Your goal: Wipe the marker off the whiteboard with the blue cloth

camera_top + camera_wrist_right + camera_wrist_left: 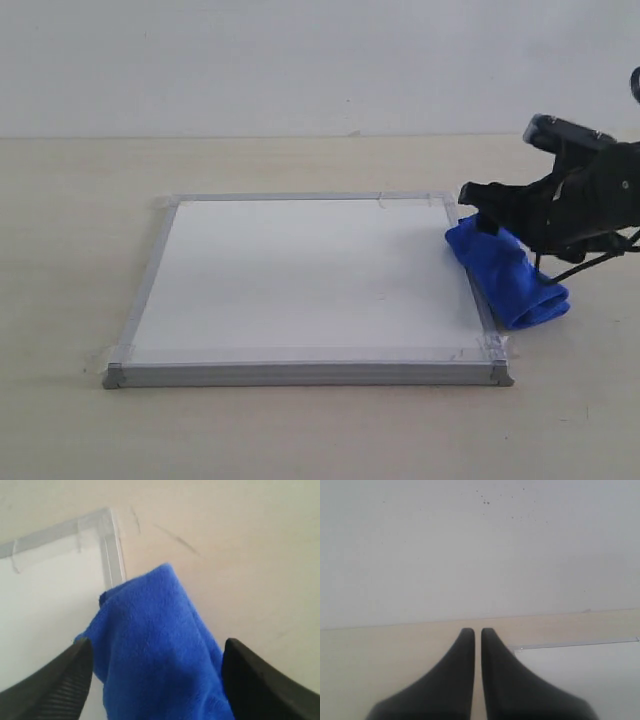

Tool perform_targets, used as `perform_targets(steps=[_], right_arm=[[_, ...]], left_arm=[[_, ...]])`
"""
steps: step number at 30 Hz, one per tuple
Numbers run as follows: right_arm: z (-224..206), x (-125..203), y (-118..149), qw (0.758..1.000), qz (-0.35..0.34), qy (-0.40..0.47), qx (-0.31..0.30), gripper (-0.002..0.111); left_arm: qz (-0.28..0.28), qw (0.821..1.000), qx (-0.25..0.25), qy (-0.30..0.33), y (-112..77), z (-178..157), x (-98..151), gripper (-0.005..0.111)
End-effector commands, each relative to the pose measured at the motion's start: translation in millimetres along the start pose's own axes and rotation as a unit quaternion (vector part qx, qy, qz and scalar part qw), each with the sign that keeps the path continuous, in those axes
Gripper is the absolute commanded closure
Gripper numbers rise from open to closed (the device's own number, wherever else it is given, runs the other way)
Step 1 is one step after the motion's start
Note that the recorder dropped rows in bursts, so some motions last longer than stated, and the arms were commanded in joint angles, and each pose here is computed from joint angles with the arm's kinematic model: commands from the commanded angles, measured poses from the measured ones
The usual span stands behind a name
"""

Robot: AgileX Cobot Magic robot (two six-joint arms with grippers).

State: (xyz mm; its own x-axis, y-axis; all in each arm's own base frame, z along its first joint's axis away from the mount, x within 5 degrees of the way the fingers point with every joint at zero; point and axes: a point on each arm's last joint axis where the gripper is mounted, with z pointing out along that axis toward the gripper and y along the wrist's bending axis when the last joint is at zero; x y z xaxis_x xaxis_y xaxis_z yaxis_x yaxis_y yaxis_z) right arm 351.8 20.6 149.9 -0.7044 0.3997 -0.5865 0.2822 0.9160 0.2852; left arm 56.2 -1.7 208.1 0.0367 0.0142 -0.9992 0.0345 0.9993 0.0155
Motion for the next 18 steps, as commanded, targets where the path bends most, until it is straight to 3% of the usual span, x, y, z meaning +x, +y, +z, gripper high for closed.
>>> perform_targets(steps=[1,5,18], right_arm=[[-26,-20,-7,0.995,-0.096,-0.033,0.006,0.043],[-32,-20,-7,0.97,-0.244,-0.023,0.014,0.043],[-8,-1,-11,0.944,-0.327,0.038,0.02,0.043]], left_arm=[[-0.008,1.0,0.003,0.0,-0.3,0,0,0.102],[-0.008,1.0,0.003,0.0,-0.3,0,0,0.102],[-0.008,1.0,0.003,0.0,-0.3,0,0,0.102]])
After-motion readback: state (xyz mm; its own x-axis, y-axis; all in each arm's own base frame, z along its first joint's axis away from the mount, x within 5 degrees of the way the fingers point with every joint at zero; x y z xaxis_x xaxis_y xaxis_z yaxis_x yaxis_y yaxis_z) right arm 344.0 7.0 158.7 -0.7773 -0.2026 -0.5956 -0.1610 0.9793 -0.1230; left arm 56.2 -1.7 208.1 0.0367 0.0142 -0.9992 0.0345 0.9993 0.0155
